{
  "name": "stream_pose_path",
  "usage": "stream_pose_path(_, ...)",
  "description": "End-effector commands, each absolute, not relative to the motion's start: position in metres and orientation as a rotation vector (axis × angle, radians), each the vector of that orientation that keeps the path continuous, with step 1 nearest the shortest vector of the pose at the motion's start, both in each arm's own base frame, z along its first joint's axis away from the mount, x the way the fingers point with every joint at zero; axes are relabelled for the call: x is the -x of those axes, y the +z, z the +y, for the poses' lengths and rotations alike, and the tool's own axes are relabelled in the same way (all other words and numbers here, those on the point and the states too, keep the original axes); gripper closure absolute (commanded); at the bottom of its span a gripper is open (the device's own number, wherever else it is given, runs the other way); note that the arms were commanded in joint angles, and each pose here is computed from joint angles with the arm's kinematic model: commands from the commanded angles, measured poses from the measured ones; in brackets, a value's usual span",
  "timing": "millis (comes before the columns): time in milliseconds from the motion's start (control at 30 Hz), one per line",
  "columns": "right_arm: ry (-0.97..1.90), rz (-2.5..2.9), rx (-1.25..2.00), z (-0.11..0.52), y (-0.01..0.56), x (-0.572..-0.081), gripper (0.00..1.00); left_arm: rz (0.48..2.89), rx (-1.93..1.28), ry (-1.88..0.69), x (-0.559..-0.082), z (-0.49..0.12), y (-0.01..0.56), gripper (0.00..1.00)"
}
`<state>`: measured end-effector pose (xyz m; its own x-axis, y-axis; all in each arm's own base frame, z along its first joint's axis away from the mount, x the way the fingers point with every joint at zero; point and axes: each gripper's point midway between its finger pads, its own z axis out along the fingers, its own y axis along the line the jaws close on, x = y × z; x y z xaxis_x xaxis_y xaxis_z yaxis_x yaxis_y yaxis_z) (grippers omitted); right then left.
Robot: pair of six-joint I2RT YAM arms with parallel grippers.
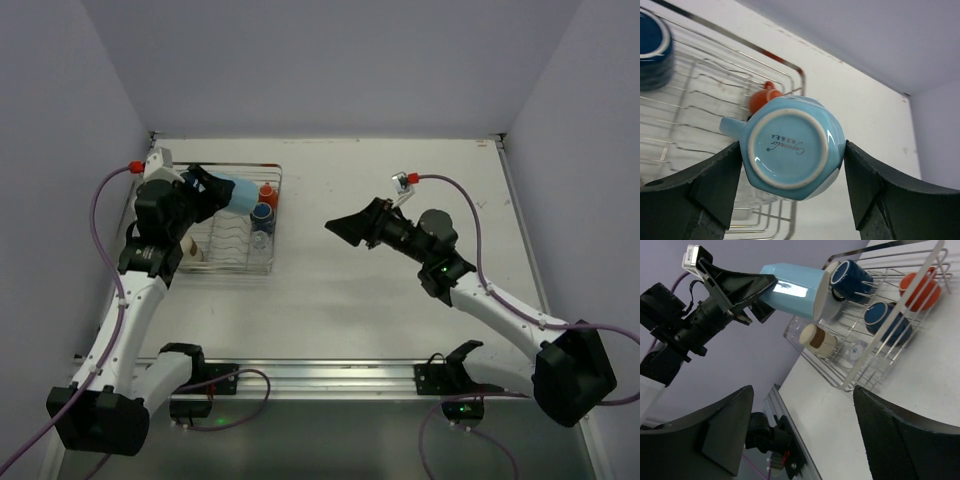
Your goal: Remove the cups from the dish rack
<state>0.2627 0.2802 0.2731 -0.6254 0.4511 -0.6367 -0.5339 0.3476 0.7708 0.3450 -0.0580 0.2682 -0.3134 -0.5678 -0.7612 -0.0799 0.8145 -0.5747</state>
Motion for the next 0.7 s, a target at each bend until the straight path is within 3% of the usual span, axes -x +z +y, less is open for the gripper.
stream_pose_path(0, 1.535, 1.524, 0.091, 0.298, 0.334, -0.266, 0.19, 1.651, 0.355, -0.843, -0.332, -0.106, 0.332, 1.0)
stream_pose_path(667, 1.785, 1.453, 0.197, 0.36, 0.349, -0.255, 0.21, 1.526, 0.204, -1.396, -0.269, -0.186, 0.348, 1.0)
